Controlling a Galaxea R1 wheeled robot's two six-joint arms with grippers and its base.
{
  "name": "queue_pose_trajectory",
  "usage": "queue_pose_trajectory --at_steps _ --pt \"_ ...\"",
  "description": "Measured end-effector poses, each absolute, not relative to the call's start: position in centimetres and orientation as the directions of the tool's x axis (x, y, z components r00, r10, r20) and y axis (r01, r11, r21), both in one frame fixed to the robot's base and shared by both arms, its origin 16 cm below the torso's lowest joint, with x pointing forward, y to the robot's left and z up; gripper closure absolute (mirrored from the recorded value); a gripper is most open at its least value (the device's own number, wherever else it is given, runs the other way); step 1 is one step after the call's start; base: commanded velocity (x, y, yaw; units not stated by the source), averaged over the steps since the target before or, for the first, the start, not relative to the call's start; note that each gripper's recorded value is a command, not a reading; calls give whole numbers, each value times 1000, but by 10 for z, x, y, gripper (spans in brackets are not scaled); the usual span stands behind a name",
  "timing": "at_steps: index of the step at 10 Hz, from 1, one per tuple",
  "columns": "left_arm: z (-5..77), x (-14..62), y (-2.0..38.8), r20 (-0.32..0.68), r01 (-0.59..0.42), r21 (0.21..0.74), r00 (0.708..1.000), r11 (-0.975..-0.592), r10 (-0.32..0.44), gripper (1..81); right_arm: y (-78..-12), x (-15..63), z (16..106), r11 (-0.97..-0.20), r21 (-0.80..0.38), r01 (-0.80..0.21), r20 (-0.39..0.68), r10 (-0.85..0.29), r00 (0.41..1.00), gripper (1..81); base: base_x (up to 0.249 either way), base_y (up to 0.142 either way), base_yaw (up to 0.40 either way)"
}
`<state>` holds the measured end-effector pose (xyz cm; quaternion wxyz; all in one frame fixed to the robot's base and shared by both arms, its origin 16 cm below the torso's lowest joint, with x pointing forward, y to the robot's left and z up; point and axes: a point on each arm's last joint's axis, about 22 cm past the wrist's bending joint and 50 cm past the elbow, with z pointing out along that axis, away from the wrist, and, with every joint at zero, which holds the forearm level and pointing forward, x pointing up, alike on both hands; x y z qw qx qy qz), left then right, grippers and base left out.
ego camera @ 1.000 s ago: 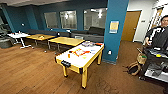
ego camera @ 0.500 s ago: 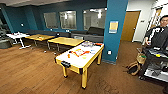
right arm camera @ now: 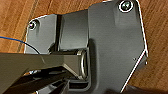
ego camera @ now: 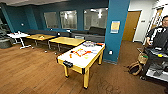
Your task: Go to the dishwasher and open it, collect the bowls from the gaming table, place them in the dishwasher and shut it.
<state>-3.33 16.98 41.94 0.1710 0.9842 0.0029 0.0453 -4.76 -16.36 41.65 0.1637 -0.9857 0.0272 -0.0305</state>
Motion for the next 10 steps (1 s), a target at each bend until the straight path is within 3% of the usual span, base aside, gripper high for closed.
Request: queue_pose_trajectory --at_steps 6,10 --pt "419 -34 174 87 -10 331 996 -944 20 10 -159 -48 417 -943 -330 -44 51 -64 997 10 0 89 0" --pt "419 -39 173 81 -9 332 997 -943 19 10 -162 -57 417 -944 -326 -46 42 -63 997 10 111 91 0"
